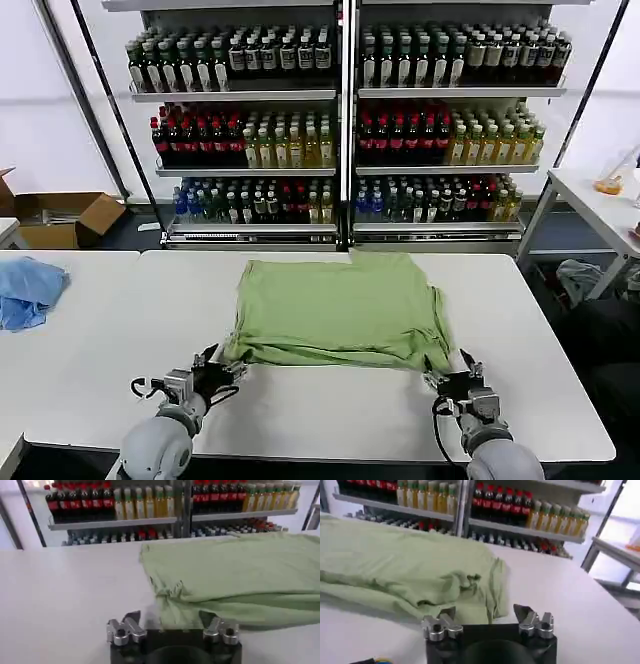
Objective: Fold and organize the clothes.
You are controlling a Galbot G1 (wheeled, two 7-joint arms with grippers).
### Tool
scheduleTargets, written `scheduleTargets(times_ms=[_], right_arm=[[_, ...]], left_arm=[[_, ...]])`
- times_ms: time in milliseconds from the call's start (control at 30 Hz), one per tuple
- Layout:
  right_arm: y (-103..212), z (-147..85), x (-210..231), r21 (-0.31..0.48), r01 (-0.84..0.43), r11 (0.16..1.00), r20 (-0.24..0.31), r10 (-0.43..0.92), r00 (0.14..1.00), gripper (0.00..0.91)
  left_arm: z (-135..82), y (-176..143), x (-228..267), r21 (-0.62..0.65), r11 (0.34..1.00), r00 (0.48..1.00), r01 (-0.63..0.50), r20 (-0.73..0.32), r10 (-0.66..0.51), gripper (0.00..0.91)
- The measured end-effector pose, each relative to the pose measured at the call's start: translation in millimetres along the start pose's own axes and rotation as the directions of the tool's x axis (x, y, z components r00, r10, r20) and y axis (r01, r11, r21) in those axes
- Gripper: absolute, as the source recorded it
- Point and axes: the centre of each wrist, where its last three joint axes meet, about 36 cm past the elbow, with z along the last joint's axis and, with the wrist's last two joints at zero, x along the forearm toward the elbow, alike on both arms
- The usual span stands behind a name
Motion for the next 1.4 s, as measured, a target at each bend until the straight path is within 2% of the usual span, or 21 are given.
scheduleTargets(times_ms=[567, 867, 1267, 1300, 1333, 1367, 1400], right_arm=[[-6, 0, 5, -0.035, 0.015, 0.999, -0.027, -0.016, 1.000, 0.000], [-12, 1, 37, -0.023, 0.016, 1.000, -0.033, -0.016, 0.999, 0.000], [-20, 4, 96, 0.033, 0.014, 0.999, -0.059, -0.012, 0.998, 0.000], [-20, 4, 100, 0.040, 0.013, 0.999, -0.064, -0.010, 0.998, 0.222], [-21, 4, 104, 0.046, 0.012, 0.999, -0.067, -0.009, 0.998, 0.665], [-21, 4, 107, 0.051, 0.011, 0.999, -0.069, -0.008, 0.998, 0.907], [-22, 3, 110, 0.056, 0.009, 0.998, -0.068, -0.005, 0.998, 0.907]], left_arm=[[-1, 8, 2, 0.065, 0.997, 0.998, -0.051, -0.022, 0.053, 0.040], [-6, 8, 25, 0.079, 0.994, 0.997, -0.072, -0.014, 0.074, 0.030], [0, -6, 88, 0.031, 0.994, 0.993, -0.105, -0.043, 0.106, 0.030], [0, -7, 93, 0.024, 0.994, 0.993, -0.107, -0.048, 0.108, 0.020], [1, -8, 97, 0.017, 0.994, 0.993, -0.107, -0.053, 0.108, 0.040], [1, -9, 102, 0.012, 0.994, 0.992, -0.111, -0.059, 0.112, 0.312], [2, -10, 107, 0.006, 0.993, 0.991, -0.114, -0.066, 0.114, 0.574]])
